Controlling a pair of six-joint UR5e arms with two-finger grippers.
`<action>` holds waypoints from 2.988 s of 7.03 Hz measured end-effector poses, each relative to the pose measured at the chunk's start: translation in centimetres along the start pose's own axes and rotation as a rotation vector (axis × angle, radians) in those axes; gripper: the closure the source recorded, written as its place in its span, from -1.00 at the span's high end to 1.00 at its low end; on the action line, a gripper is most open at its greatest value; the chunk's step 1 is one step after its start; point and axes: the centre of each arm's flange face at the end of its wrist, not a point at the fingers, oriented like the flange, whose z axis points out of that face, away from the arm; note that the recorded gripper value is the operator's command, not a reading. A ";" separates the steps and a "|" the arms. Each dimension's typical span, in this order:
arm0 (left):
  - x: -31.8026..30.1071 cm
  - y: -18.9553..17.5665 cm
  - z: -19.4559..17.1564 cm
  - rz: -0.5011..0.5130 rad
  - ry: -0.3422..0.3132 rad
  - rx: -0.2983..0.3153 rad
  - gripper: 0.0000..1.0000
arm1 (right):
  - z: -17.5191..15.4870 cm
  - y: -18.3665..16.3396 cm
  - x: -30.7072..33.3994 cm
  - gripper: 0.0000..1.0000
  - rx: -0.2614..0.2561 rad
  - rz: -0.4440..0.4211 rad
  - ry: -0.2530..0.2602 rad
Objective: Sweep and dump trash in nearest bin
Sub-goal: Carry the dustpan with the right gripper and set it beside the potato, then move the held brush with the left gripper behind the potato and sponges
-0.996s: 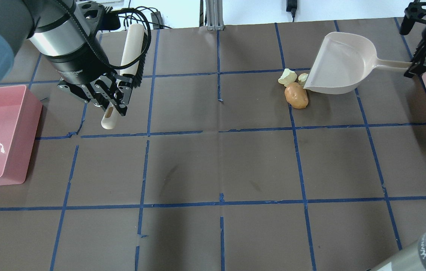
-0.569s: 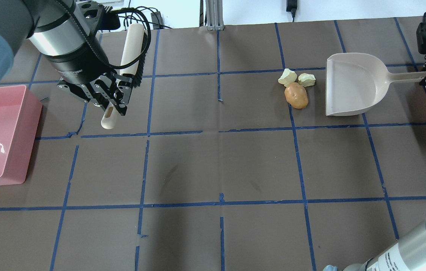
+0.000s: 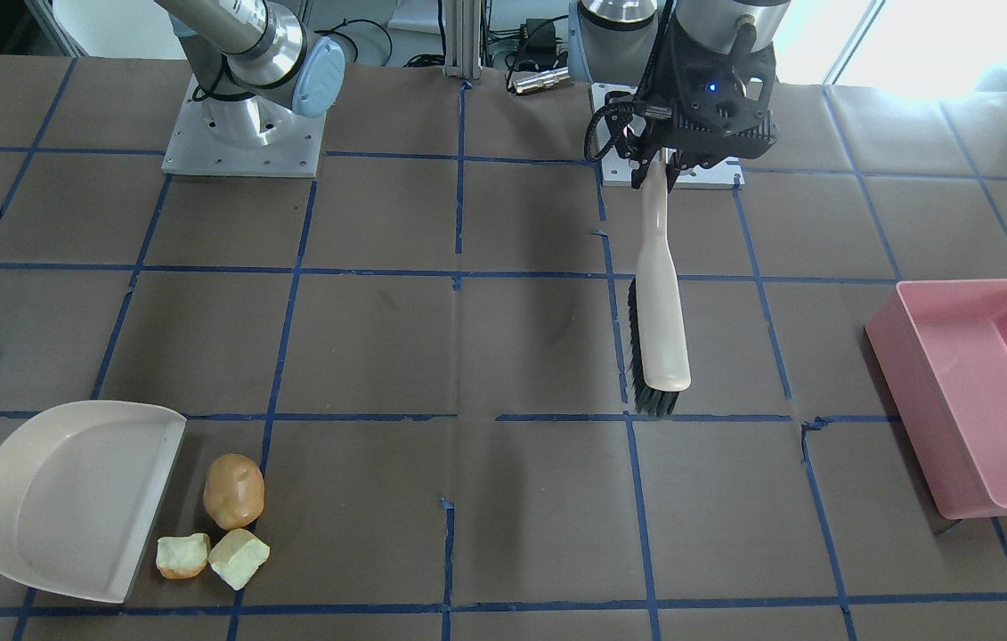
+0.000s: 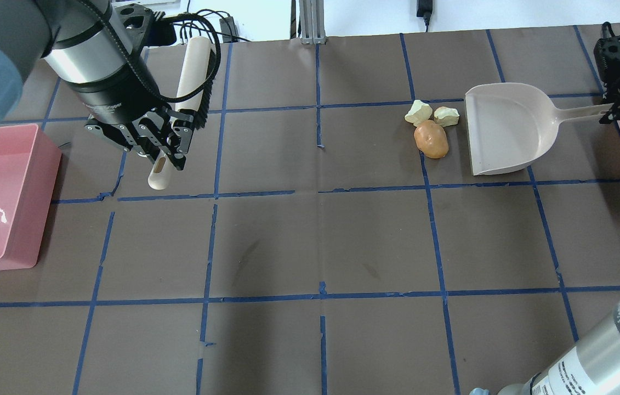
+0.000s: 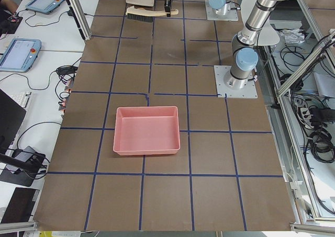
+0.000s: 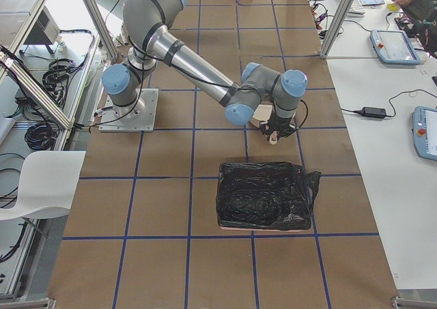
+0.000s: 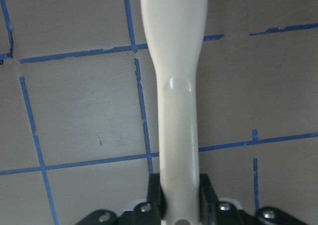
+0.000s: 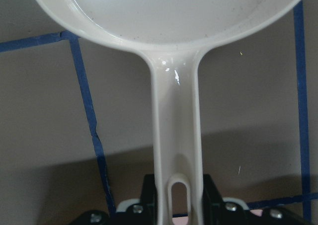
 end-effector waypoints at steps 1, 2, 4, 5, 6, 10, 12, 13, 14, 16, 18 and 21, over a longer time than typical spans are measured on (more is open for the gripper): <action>0.0 0.0 0.1 -0.002 0.000 -0.002 -0.98 | 0.3 -0.6 0.5 -0.89 0.004 -0.013 0.001; 0.0 0.0 0.1 -0.003 0.000 -0.002 -0.98 | 0.5 -0.9 0.7 -0.89 0.006 -0.020 0.002; 0.1 0.0 0.2 -0.006 0.002 -0.003 -0.99 | 1.3 -1.3 1.2 -0.89 0.009 -0.027 -0.005; 0.2 -0.1 0.4 -0.016 0.006 -0.008 -0.99 | 1.4 -1.2 1.3 -0.89 0.007 -0.027 -0.004; 0.4 -0.2 0.9 -0.040 0.010 -0.016 -1.00 | 1.2 -1.1 1.4 -0.89 0.001 -0.024 0.002; 10.0 -3.3 5.8 -0.087 0.045 -0.032 -1.00 | 1.0 -1.0 2.5 -0.88 -0.002 -0.013 0.013; 17.4 -5.6 9.8 -0.123 0.032 -0.056 -1.00 | 1.4 -1.6 2.7 -0.88 0.003 -0.016 0.007; 20.9 -7.9 11.4 -0.200 0.033 -0.047 -1.00 | 1.4 -1.9 2.7 -0.88 0.004 -0.019 0.004; 24.8 -10.8 13.3 -0.271 0.035 -0.040 -1.00 | 1.6 -2.1 2.7 -0.88 0.005 -0.021 0.003; 31.0 -14.6 16.6 -0.448 0.057 -0.039 -1.00 | 2.0 -2.1 2.8 -0.88 0.008 -0.022 -0.002; 34.1 -16.5 19.4 -0.627 0.135 -0.030 -1.00 | 2.1 -2.2 2.8 -0.88 0.009 -0.022 -0.004; 37.4 -16.2 24.2 -0.626 0.131 -0.039 -1.00 | 2.3 -2.2 2.8 -0.88 0.011 -0.020 -0.009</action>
